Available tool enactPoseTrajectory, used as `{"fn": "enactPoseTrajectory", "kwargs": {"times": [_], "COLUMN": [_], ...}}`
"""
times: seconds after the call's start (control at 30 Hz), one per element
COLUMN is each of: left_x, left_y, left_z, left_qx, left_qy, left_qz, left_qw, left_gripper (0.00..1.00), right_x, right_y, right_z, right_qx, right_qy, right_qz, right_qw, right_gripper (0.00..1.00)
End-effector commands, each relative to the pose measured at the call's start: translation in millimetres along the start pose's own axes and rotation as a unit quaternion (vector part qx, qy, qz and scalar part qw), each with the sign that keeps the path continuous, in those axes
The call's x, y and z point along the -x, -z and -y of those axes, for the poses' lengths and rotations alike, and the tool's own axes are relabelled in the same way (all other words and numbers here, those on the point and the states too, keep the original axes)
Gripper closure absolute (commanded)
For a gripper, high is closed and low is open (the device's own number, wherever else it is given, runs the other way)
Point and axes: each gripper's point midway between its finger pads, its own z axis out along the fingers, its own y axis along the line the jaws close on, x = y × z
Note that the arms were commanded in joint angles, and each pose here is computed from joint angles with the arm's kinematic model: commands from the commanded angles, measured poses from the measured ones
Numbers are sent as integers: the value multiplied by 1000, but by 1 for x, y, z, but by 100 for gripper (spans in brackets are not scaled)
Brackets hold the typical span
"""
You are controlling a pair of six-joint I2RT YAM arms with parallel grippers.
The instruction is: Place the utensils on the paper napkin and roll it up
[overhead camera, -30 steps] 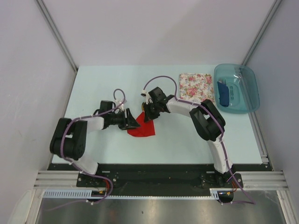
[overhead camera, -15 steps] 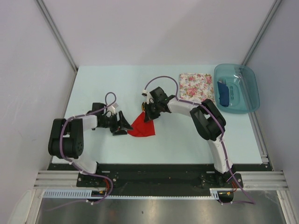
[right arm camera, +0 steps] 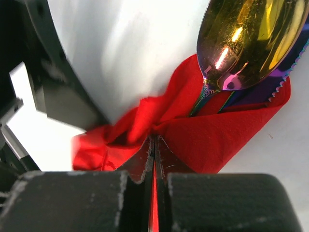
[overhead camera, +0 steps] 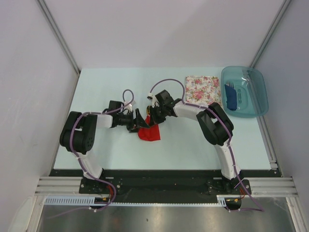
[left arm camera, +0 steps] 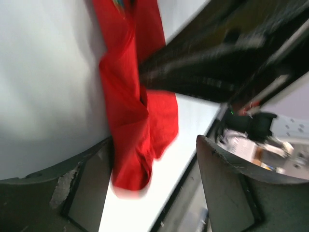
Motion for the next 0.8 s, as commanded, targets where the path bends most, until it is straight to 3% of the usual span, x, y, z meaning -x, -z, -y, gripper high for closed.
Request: {"fn": "enactPoseTrajectory", "kwargs": {"times": [0.0,0.2,0.5,0.77], "left_x": [44,40,-12,-40], "left_y": [-4,0,13,27], "left_z": [-28,-44,-36,-35], "left_qx": [81,100,55,37], "left_qy": [-54,-44,17,51], "left_qz": [68,58,4,-6], "left_qw": [993,992,998,998], "left_gripper": [25,25,31,33], "right_x": [-40,-44,-43,-43], "right_y": [-22,-24,-22,-23], "right_z": [42,42,46,47], "right_qx": [-61,-60,-62,-59], "right_qy": [-13,-16,-16,-19], "right_qz": [-47,-51,-51,-47], "right_qw": [997,997,997,997], "right_gripper": [100,100,100,100]}}
